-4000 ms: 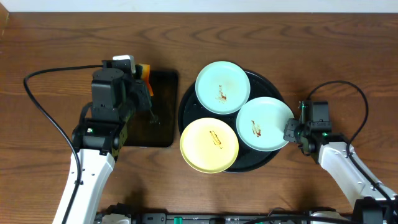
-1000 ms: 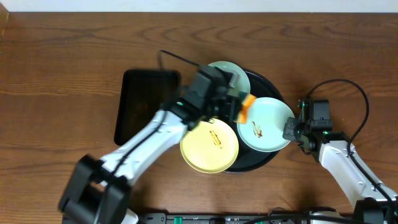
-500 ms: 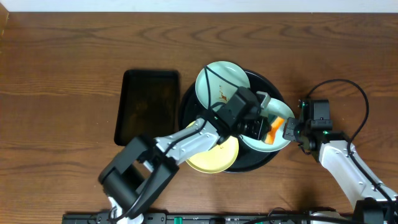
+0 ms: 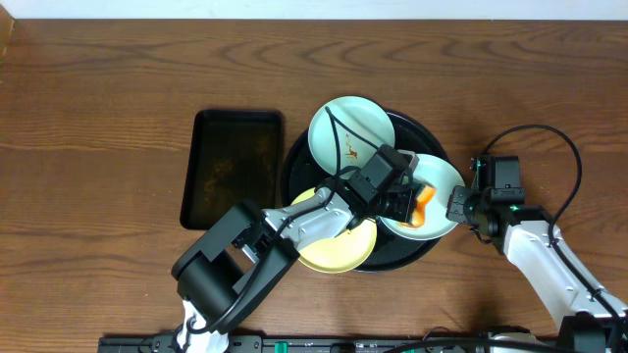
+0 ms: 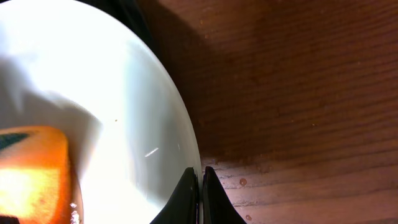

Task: Clean dirty plates on tray and stack at the side
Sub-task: 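Scrub the right pale green plate with the sponge in the left gripper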

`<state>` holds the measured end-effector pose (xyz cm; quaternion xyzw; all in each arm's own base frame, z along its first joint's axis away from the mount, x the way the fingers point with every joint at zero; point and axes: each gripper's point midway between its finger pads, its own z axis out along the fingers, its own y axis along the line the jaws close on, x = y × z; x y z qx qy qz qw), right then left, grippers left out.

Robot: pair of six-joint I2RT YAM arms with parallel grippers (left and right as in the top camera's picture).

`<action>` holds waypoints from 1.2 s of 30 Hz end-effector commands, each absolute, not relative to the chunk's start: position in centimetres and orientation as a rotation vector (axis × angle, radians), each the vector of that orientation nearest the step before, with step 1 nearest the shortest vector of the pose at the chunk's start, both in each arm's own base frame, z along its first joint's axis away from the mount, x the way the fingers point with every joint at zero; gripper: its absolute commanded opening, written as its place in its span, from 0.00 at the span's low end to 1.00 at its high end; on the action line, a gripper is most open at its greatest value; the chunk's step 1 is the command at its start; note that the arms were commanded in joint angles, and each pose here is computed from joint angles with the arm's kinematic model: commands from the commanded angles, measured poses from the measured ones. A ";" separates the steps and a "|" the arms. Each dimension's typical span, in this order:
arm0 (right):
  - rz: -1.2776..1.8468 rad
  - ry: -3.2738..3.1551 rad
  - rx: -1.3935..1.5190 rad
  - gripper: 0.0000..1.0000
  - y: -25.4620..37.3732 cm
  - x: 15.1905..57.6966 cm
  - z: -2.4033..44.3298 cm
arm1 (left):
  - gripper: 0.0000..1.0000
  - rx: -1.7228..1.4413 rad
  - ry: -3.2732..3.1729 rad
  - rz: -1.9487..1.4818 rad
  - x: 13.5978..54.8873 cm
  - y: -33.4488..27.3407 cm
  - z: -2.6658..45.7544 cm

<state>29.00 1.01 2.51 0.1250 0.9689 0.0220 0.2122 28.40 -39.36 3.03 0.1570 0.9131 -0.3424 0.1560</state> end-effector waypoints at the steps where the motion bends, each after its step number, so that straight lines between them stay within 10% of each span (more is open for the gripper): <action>1: -0.009 2.750 0.365 0.01 0.1 27.4 1.3 | 0.08 0.364 2.610 -0.804 31.0 -36.9 2.1; 17: -0.013 2.763 0.367 0.01 0.1 27.1 1.2 | 0.07 0.265 2.488 -0.752 33.5 -33.1 10.2; 28: -0.010 2.755 0.366 0.30 0.1 27.3 1.2 | 0.07 0.248 2.557 -0.488 31.6 -27.8 11.8; 36: 0.026 2.760 0.360 0.01 0.5 27.3 1.2 | 0.08 0.284 2.585 -0.456 31.0 -27.3 11.3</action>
